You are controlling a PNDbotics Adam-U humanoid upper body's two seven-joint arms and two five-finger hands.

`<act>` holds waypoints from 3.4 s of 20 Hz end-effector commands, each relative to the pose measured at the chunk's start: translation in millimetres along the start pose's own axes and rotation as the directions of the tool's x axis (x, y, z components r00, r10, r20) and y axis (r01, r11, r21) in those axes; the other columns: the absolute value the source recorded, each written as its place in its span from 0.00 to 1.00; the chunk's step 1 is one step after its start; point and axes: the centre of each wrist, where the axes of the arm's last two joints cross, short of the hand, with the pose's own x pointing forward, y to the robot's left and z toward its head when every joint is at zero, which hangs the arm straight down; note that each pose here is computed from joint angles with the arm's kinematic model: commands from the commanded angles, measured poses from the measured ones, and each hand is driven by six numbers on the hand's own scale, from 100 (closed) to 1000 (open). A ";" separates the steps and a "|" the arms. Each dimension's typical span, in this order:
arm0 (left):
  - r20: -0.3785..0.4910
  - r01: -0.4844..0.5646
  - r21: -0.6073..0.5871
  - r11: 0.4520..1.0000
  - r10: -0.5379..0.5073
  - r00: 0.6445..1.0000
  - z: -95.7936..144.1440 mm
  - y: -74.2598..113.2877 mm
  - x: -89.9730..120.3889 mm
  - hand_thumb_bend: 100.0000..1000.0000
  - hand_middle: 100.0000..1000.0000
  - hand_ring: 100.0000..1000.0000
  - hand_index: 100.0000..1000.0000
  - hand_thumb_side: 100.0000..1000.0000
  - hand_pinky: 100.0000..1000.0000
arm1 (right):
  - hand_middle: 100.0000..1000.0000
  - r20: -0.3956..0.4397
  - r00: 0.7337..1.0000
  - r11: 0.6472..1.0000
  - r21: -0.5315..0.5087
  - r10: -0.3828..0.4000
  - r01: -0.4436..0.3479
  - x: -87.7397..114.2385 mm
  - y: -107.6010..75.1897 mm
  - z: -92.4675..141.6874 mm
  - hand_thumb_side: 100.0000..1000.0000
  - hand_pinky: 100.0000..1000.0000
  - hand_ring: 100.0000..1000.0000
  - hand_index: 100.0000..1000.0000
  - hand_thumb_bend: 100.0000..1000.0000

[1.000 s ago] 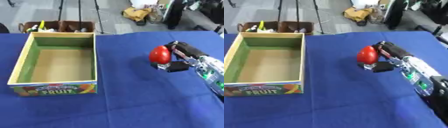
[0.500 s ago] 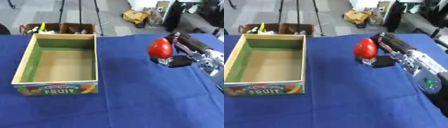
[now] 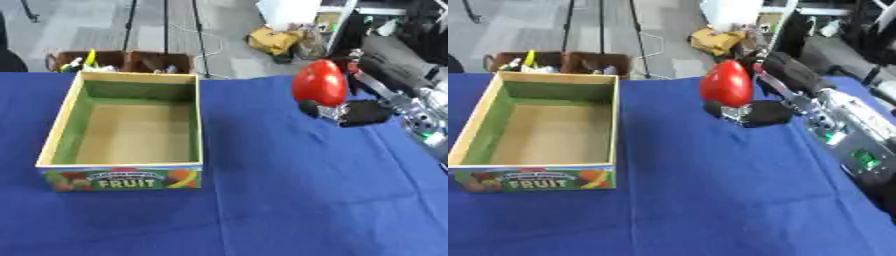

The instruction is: Pick up objects on the table and place them in the box.

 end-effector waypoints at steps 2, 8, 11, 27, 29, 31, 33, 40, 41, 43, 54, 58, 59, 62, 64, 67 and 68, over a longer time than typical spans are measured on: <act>0.035 0.024 -0.004 1.000 -0.024 0.999 -4.6 6.7 7.6 0.00 0.52 0.11 0.22 0.81 0.09 | 0.40 0.021 0.999 0.999 -0.045 0.026 -0.025 2.1 -26.5 -2.7 0.85 0.19 0.46 0.63 0.14; 0.038 0.040 -0.001 0.999 -0.040 0.998 -2.1 10.4 6.8 0.00 0.52 0.11 0.22 0.81 0.08 | 0.39 0.021 1.000 0.998 -0.062 0.014 -0.013 1.1 -33.7 -6.7 0.85 0.18 0.46 0.63 0.13; 0.044 0.049 0.001 0.999 -0.049 0.998 -0.9 12.3 6.4 0.00 0.52 0.11 0.22 0.81 0.08 | 0.39 0.014 1.000 0.997 -0.072 0.013 -0.012 -1.0 -37.7 -8.2 0.86 0.18 0.45 0.62 0.10; 0.056 0.076 0.007 0.997 -0.076 0.996 4.5 17.6 4.6 0.00 0.52 0.10 0.22 0.80 0.07 | 0.38 0.024 1.000 0.992 -0.123 -0.014 0.017 -3.1 -52.3 -18.2 0.85 0.19 0.44 0.62 0.12; 0.056 0.078 0.008 0.997 -0.079 0.995 5.3 18.2 4.3 0.00 0.52 0.10 0.22 0.80 0.07 | 0.38 0.030 0.999 0.992 -0.129 -0.013 0.017 -2.5 -52.8 -19.1 0.85 0.19 0.44 0.62 0.12; 0.057 0.080 0.008 0.997 -0.080 0.995 5.5 18.4 4.3 0.00 0.52 0.10 0.22 0.80 0.07 | 0.38 0.033 0.999 0.990 -0.136 -0.014 0.018 -2.2 -53.0 -19.8 0.85 0.19 0.44 0.62 0.12; 0.061 0.081 0.006 0.997 -0.081 0.995 4.9 18.2 4.5 0.00 0.52 0.10 0.22 0.80 0.07 | 0.38 0.031 0.999 0.990 -0.142 -0.015 0.020 -3.1 -52.8 -20.8 0.85 0.19 0.44 0.62 0.12; 0.069 0.091 0.007 0.996 -0.091 0.993 7.6 19.4 3.5 0.00 0.52 0.10 0.21 0.80 0.07 | 0.37 0.014 1.000 0.988 -0.153 -0.005 0.007 -9.1 -51.1 -23.3 0.85 0.18 0.44 0.61 0.13; 0.069 0.093 0.008 0.996 -0.093 0.993 8.3 19.7 3.2 0.00 0.52 0.10 0.21 0.80 0.07 | 0.37 0.018 1.000 0.988 -0.154 -0.002 0.005 -8.8 -51.1 -23.8 0.85 0.18 0.43 0.61 0.12; 0.069 0.097 0.010 0.995 -0.097 0.993 9.5 20.2 2.7 0.00 0.52 0.10 0.21 0.79 0.07 | 0.37 0.026 1.000 0.988 -0.155 0.001 0.003 -7.6 -51.1 -24.8 0.85 0.18 0.43 0.61 0.12; 0.062 0.118 0.018 0.993 -0.119 0.991 16.0 22.7 -1.3 0.00 0.52 0.09 0.21 0.79 0.06 | 0.37 0.074 0.997 0.988 -0.157 0.020 -0.008 2.5 -50.2 -34.6 0.85 0.18 0.43 0.61 0.11; 0.061 0.121 0.024 0.992 -0.122 0.991 16.7 23.7 -1.6 0.00 0.52 0.09 0.21 0.79 0.06 | 0.37 0.077 0.997 0.987 -0.159 0.029 -0.016 3.0 -48.7 -36.1 0.86 0.18 0.47 0.61 0.10; 0.061 0.122 0.025 0.992 -0.123 0.991 16.9 23.9 -1.7 0.00 0.52 0.09 0.21 0.79 0.06 | 0.37 0.075 0.997 0.987 -0.160 0.031 -0.019 2.6 -48.0 -36.1 0.86 0.18 0.47 0.61 0.10; 0.059 0.124 0.029 0.992 -0.125 0.990 17.7 24.1 -2.1 0.00 0.52 0.09 0.21 0.79 0.06 | 0.37 0.064 0.997 0.986 -0.165 0.040 -0.029 0.2 -46.5 -36.3 0.86 0.17 0.47 0.60 0.09; 0.058 0.126 0.030 0.992 -0.127 0.990 18.5 24.4 -2.5 0.00 0.52 0.09 0.21 0.79 0.06 | 0.37 0.056 0.997 0.985 -0.170 0.047 -0.037 -1.8 -45.7 -36.5 0.86 0.17 0.47 0.60 0.09; 0.056 0.128 0.032 0.991 -0.130 0.990 20.1 25.0 -3.5 0.00 0.52 0.09 0.21 0.79 0.06 | 0.37 0.055 0.997 0.985 -0.170 0.051 -0.041 -2.8 -44.5 -37.4 0.86 0.17 0.47 0.60 0.09; 0.055 0.129 0.032 0.991 -0.130 0.990 20.4 25.0 -3.7 0.00 0.52 0.09 0.21 0.79 0.06 | 0.37 0.058 0.997 0.985 -0.170 0.052 -0.041 -2.6 -44.2 -37.8 0.86 0.17 0.47 0.60 0.09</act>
